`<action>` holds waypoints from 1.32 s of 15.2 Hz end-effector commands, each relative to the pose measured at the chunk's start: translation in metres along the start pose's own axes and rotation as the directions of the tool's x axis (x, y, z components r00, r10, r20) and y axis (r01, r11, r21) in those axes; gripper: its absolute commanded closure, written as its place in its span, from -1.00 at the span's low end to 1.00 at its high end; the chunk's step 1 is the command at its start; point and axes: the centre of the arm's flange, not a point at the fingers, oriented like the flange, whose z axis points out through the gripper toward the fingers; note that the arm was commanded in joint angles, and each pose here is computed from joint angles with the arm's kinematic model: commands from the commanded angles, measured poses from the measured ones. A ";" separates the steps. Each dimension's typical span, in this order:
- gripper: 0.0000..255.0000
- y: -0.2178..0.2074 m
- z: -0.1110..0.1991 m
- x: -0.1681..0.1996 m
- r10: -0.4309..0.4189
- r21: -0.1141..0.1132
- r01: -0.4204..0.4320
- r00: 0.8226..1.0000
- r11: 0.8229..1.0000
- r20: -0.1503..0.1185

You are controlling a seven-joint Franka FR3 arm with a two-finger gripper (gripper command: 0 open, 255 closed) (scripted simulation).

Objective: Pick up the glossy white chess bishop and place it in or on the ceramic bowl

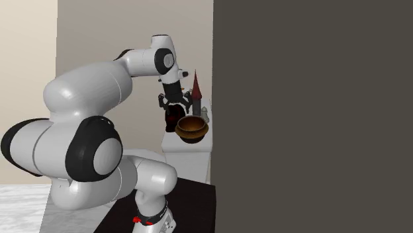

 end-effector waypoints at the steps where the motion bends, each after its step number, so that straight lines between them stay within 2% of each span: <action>1: -1.00 0.000 0.000 0.000 0.000 0.000 0.000 1.000 1.000 0.000; 8: -1.00 0.056 0.025 0.059 0.059 0.048 -0.054 0.994 0.997 -0.093; 15: -1.00 0.115 0.048 0.117 0.121 0.101 -0.104 0.976 0.989 -0.183; 20: -1.00 0.115 0.069 0.123 0.123 0.103 -0.105 0.975 0.989 -0.185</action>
